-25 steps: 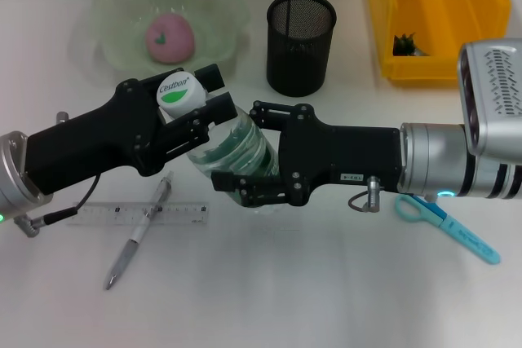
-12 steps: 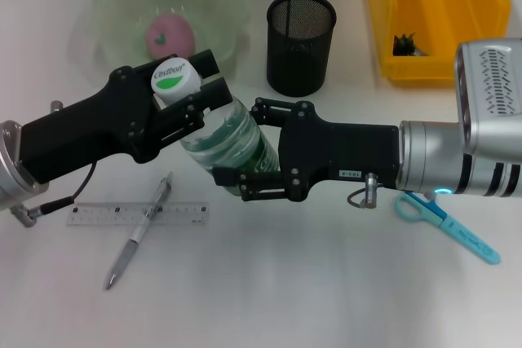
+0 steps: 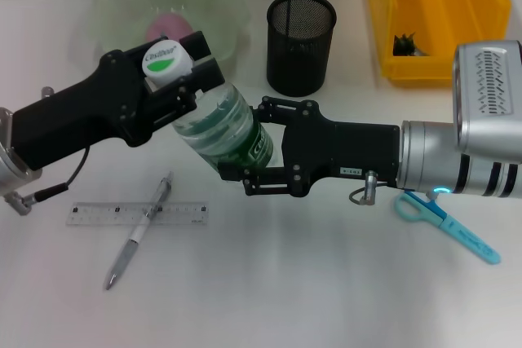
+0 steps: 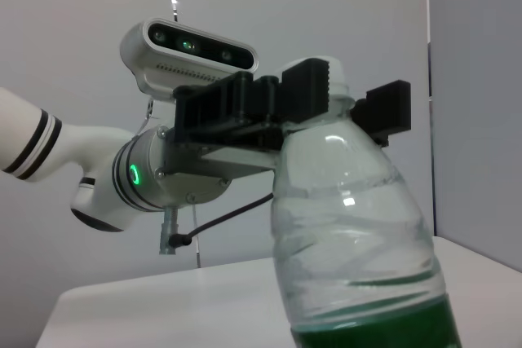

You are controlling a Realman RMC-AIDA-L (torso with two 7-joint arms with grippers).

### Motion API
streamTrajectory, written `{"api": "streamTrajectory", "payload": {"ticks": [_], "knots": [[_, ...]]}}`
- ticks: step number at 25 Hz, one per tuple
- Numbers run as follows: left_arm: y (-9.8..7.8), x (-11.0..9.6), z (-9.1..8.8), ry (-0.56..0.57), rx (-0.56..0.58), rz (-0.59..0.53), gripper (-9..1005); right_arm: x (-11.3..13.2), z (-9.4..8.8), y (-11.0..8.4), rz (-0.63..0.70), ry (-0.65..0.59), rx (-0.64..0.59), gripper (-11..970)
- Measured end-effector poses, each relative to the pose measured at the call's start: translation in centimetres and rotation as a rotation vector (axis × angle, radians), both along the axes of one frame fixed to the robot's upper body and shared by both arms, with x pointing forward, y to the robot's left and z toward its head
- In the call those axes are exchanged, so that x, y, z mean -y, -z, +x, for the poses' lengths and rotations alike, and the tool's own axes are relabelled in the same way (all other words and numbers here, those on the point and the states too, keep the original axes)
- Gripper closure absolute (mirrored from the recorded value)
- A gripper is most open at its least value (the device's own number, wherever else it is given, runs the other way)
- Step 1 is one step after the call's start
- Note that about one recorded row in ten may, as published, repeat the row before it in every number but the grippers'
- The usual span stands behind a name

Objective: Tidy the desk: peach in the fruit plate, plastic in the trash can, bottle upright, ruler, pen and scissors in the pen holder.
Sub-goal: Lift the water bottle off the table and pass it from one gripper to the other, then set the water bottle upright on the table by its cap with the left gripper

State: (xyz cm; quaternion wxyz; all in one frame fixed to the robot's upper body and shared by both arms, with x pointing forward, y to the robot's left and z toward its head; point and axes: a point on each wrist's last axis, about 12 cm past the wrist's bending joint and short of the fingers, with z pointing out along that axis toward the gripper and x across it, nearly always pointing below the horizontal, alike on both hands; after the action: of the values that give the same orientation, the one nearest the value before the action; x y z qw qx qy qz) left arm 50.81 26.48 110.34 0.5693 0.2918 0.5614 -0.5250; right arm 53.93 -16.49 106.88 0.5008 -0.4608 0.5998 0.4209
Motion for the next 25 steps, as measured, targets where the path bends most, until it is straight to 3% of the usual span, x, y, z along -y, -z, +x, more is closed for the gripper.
{"api": "streamTrajectory", "payload": {"ticks": [25], "knots": [[-1.4,-1.2,1.2,-0.063,0.035,0.004,548,0.8,0.0,0.8,-0.031,0.058,-0.001,184]]}}
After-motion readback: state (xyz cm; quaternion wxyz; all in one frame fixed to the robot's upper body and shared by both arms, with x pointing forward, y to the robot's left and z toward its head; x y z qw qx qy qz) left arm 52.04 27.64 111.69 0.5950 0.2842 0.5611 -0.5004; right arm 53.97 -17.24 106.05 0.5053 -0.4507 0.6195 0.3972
